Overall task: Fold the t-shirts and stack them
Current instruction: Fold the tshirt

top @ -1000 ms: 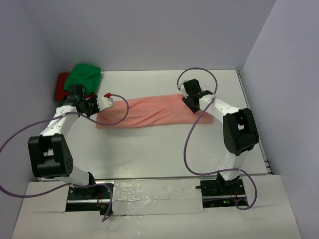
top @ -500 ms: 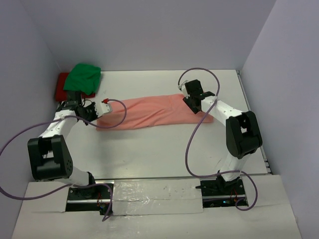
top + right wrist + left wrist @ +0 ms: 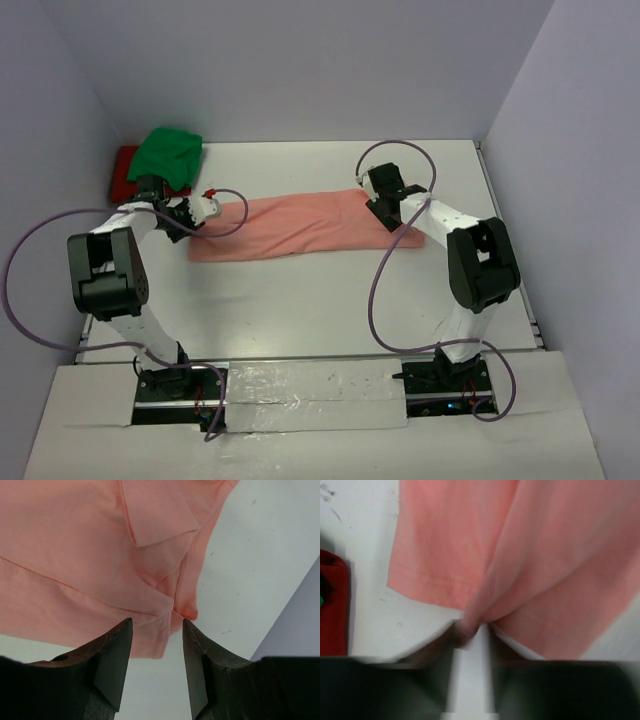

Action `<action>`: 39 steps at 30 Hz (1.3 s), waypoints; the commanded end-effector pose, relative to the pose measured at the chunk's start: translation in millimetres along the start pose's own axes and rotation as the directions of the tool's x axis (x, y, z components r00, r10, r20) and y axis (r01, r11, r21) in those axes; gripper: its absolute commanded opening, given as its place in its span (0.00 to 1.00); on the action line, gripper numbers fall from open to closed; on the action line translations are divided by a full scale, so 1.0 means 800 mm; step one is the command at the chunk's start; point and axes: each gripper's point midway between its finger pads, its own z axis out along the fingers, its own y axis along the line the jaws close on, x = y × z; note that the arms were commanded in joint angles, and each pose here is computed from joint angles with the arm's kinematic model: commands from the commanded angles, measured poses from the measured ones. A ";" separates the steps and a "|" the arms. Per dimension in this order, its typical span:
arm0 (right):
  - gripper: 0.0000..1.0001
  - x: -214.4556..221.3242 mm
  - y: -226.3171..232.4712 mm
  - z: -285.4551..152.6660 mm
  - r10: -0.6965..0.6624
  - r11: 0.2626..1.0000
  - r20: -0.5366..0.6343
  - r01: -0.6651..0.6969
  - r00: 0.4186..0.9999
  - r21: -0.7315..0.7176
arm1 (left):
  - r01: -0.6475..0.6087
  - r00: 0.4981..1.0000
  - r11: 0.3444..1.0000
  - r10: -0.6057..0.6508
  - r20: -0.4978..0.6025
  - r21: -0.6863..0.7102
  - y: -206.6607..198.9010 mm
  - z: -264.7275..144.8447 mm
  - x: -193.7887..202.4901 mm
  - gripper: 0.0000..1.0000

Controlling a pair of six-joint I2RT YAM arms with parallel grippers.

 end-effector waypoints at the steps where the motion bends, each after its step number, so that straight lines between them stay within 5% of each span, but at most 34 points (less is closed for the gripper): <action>1: 0.52 -0.014 -0.013 -0.001 0.022 0.999 0.010 -0.022 1.000 0.024 | 0.024 0.999 0.997 -0.021 0.030 -0.080 0.043 0.014 -0.001 0.57; 2: 0.52 -0.018 -0.015 -0.003 0.025 0.999 0.016 -0.025 1.000 0.025 | 0.037 0.999 0.994 -0.034 0.029 -0.098 0.051 0.016 0.000 0.77; 4: 0.52 -0.020 -0.016 -0.006 0.031 0.999 0.023 -0.032 0.999 0.024 | 0.061 0.997 0.990 -0.056 0.047 -0.131 0.061 0.022 0.002 0.99; 8: 0.52 -0.021 -0.016 -0.011 0.040 0.999 0.030 -0.040 0.999 0.022 | 0.103 0.993 0.957 -0.082 0.090 -0.270 0.093 0.012 -0.007 0.99; 15: 0.52 -0.021 -0.016 -0.032 0.056 0.998 0.075 -0.058 0.996 0.022 | 0.298 0.953 0.736 -0.191 0.236 -0.607 0.174 -0.091 -0.034 0.99; 22: 0.52 -0.020 -0.017 -0.043 0.067 0.997 0.105 -0.070 0.992 0.023 | 0.430 0.895 0.743 -0.277 0.349 -0.513 0.161 -0.151 -0.079 0.98; 24: 0.52 -0.021 -0.020 -0.044 0.075 0.996 0.111 -0.079 0.991 0.028 | 0.470 0.872 0.776 -0.335 0.357 -0.421 0.136 -0.152 -0.088 0.89; 26: 0.52 -0.023 -0.021 -0.046 0.073 0.997 0.117 -0.077 0.990 0.030 | 0.486 0.857 0.805 -0.361 0.368 -0.340 0.114 -0.144 -0.099 0.67; 27: 0.52 -0.025 -0.024 -0.048 0.078 0.996 0.123 -0.083 0.989 0.034 | 0.495 0.851 0.818 -0.387 0.356 -0.293 0.099 -0.138 -0.099 0.18; 28: 0.52 -0.025 -0.024 -0.048 0.078 0.996 0.126 -0.083 0.989 0.034 | 0.500 0.846 0.823 -0.398 0.355 -0.268 0.092 -0.134 -0.100 0.07; 39: 0.52 -0.029 -0.025 -0.046 0.074 0.996 0.125 -0.079 0.989 0.036 | 0.522 0.838 0.852 -0.519 0.169 0.026 -0.011 -0.043 -0.093 0.00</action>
